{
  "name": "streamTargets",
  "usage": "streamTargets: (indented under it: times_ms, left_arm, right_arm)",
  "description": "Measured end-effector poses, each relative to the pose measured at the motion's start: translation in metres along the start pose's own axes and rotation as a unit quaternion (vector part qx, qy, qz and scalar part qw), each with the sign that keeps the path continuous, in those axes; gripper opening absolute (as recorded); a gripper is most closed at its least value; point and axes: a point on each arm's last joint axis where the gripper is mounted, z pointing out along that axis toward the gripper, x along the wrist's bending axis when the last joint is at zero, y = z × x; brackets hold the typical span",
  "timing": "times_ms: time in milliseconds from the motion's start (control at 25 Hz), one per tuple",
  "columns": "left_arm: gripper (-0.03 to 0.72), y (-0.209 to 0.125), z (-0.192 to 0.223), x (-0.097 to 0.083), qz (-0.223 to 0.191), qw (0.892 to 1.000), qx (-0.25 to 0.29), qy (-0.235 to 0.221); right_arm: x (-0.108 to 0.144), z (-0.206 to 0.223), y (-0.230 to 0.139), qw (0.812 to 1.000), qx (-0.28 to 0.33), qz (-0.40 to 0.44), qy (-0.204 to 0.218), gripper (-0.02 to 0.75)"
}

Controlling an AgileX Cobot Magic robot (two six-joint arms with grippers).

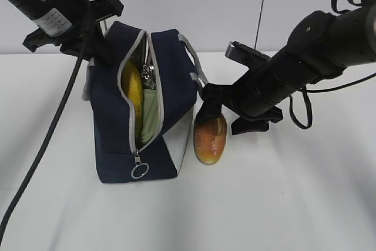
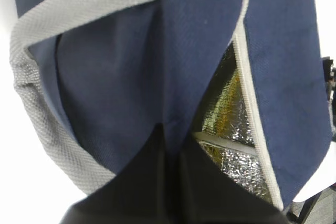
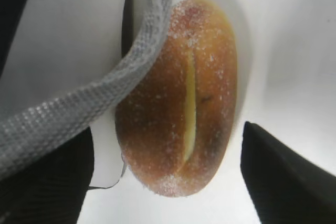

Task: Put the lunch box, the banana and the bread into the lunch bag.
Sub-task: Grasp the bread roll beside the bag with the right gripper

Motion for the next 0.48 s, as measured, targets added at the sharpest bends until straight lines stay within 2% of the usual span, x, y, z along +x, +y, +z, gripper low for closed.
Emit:
streamTargets:
  times_ms: [480]
  left_arm:
    - [0.001, 0.0, 0.0, 0.0, 0.001, 1.0, 0.001, 0.001]
  right_arm:
    - [-0.008, 0.03, 0.01, 1.0, 0.022, 0.007, 0.0, 0.661]
